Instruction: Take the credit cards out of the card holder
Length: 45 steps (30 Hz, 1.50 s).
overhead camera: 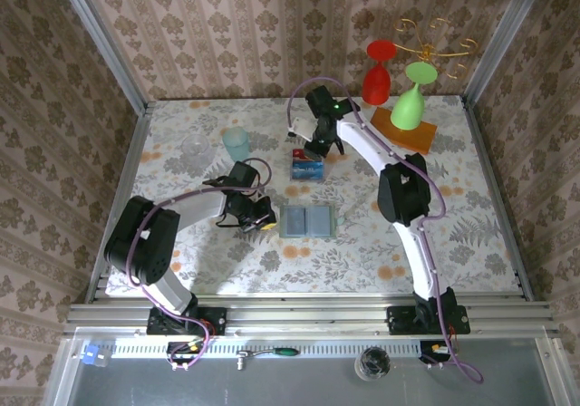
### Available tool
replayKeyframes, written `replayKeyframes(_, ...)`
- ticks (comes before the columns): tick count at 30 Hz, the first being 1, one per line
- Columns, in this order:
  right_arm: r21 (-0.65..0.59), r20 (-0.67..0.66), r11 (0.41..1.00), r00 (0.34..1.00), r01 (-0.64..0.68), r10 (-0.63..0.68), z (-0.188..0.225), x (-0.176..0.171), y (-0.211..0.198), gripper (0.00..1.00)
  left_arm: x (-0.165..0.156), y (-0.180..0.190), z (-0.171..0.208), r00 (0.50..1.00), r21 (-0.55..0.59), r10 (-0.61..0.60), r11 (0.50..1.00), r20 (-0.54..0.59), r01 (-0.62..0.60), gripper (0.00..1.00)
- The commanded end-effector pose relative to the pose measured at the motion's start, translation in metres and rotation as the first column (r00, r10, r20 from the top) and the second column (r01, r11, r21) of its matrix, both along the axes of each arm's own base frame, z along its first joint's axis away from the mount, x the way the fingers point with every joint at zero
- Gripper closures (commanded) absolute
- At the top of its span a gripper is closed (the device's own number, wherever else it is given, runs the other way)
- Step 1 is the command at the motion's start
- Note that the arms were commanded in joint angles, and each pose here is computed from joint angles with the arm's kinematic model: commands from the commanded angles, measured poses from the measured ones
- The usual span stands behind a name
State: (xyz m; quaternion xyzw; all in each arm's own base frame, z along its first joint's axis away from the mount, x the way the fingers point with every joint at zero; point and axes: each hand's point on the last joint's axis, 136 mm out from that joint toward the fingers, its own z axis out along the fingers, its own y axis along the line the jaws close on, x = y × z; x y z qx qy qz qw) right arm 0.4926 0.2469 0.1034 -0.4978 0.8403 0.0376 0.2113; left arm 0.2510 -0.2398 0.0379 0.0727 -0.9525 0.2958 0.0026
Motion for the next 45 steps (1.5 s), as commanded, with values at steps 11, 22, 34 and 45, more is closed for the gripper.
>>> replayKeyframes(11,0.403,-0.120,0.807,0.899,0.432,-0.421,0.063,-0.072,0.036,0.81,0.002,-0.014,0.001,0.998,-0.056,-0.053,0.997,0.041,0.055,1.00)
replayKeyframes(22,0.319,-0.431,0.659,0.724,0.681,-0.539,0.014,-0.157,0.060,1.00,0.004,-0.016,0.003,0.993,-0.049,-0.107,0.993,0.055,0.109,1.00)
replayKeyframes(34,0.263,-0.501,0.627,0.659,0.733,-0.561,-0.016,-0.196,0.052,1.00,0.013,-0.024,0.002,0.989,-0.078,-0.140,0.987,0.054,0.144,1.00)
replayKeyframes(45,0.211,-0.572,0.594,0.591,0.776,-0.569,-0.037,-0.204,0.056,0.89,0.013,-0.019,-0.011,0.991,-0.085,-0.133,0.987,0.028,0.135,1.00)
